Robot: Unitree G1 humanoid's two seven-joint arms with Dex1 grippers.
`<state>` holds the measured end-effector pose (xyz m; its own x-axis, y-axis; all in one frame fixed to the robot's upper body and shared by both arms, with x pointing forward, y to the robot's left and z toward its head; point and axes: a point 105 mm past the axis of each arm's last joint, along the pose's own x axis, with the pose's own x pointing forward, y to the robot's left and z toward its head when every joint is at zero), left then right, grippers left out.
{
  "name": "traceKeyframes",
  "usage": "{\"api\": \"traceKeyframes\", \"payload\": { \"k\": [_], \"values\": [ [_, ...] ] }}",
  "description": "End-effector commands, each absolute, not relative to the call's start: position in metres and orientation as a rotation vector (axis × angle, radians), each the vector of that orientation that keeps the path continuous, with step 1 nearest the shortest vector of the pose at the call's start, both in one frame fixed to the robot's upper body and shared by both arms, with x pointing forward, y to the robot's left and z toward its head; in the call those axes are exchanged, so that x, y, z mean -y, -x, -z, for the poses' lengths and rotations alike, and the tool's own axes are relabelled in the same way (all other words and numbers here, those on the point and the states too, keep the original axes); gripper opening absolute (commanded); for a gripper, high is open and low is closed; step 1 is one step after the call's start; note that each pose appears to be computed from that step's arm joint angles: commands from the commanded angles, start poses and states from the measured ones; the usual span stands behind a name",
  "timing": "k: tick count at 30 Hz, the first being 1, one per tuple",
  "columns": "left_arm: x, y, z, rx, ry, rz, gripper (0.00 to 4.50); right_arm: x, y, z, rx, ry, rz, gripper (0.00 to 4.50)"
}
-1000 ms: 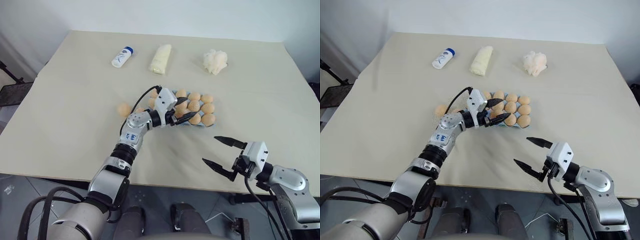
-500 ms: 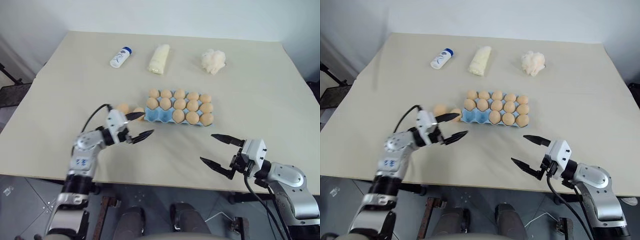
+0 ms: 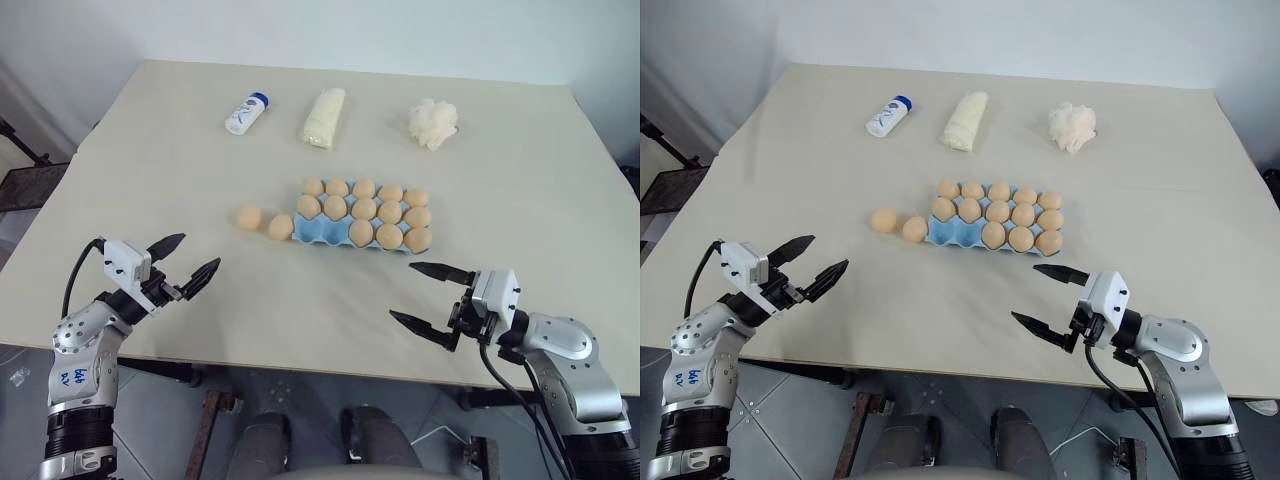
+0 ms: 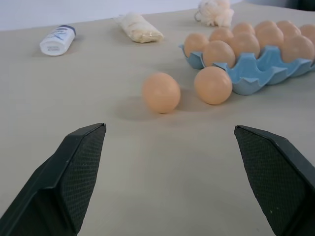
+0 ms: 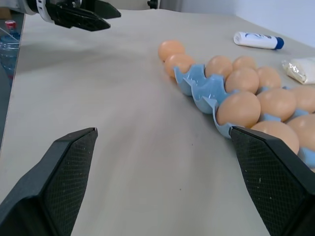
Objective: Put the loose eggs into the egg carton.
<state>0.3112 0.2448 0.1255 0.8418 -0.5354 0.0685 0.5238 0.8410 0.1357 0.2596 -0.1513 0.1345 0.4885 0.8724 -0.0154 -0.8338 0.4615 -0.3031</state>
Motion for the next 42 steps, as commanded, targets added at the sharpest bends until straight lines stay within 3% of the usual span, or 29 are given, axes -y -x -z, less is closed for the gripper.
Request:
{"api": "traceKeyframes", "payload": {
  "k": [1, 6, 17, 19, 28, 35, 42],
  "values": [
    [-0.233, -0.330, -0.141, 0.156, -0.106, 0.520, 4.45, 0.148, -0.261, -0.141, 0.176, 0.289, -1.065, 4.50],
    [-0.207, -0.384, -0.140, 0.123, -0.027, 0.451, 4.45, 0.147, -0.264, -0.143, 0.182, 0.307, -1.060, 4.50],
    [-0.176, -0.423, -0.135, 0.074, -0.034, 0.454, 4.45, 0.147, -0.264, -0.147, 0.196, 0.307, -1.012, 4.50],
    [-0.176, -0.425, -0.133, 0.062, -0.040, 0.464, 4.45, 0.148, -0.263, -0.147, 0.196, 0.305, -1.000, 4.50],
    [-0.177, -0.421, -0.125, 0.022, -0.051, 0.526, 1.79, 0.151, -0.259, -0.145, 0.194, 0.303, -0.981, 4.50],
    [-0.135, -0.404, -0.182, 0.242, 0.007, 0.776, 1.74, 0.152, -0.257, -0.143, 0.194, 0.301, -0.976, 4.50],
    [-0.074, -0.390, -0.169, 0.181, -0.141, 1.044, 1.74, 0.152, -0.258, -0.142, 0.194, 0.302, -0.975, 4.50]
  ]
}}
